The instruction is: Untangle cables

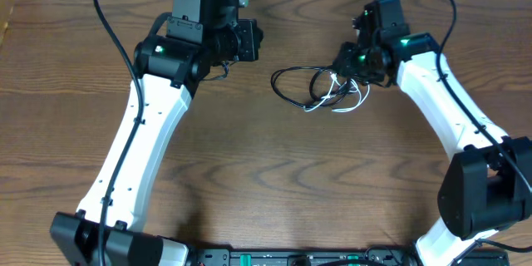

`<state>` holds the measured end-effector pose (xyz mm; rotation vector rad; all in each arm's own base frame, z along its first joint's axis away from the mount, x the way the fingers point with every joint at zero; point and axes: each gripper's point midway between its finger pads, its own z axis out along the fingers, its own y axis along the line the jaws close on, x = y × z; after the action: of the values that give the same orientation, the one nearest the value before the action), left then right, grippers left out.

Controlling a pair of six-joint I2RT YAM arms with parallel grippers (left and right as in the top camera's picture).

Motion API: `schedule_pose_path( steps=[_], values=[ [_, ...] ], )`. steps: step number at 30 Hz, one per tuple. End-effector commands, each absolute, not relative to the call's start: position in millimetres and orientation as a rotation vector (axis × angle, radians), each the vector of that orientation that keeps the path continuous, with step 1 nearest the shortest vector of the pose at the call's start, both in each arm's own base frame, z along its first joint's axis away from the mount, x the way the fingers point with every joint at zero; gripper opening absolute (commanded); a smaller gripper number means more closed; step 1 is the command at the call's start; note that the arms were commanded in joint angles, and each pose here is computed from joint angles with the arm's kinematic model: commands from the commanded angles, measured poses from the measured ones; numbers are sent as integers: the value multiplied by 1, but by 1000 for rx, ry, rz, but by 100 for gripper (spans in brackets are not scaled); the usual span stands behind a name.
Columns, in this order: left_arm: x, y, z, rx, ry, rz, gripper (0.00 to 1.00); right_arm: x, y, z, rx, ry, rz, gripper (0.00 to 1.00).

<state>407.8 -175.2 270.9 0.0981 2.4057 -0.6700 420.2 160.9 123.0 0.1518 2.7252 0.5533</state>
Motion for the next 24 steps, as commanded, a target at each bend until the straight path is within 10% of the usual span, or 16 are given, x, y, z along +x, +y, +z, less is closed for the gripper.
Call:
schedule_pose_path(
  steps=[1, 8, 17, 24],
  values=[
    [420, -162, 246, -67, 2475, -593, 8, 417, 173, 110, 175, 2767, 528, 34],
    [419, -163, 216, -85, 2569, -572, 8, 409, 166, 83, 218, 2851, 444, 30],
    [417, -175, 207, -54, 2593, -575, 8, 412, 173, 89, 134, 2833, 495, 1],
    [396, -214, 215, 130, 2601, -793, 47, 410, 181, 155, -83, 2678, 609, 1]
  ],
)
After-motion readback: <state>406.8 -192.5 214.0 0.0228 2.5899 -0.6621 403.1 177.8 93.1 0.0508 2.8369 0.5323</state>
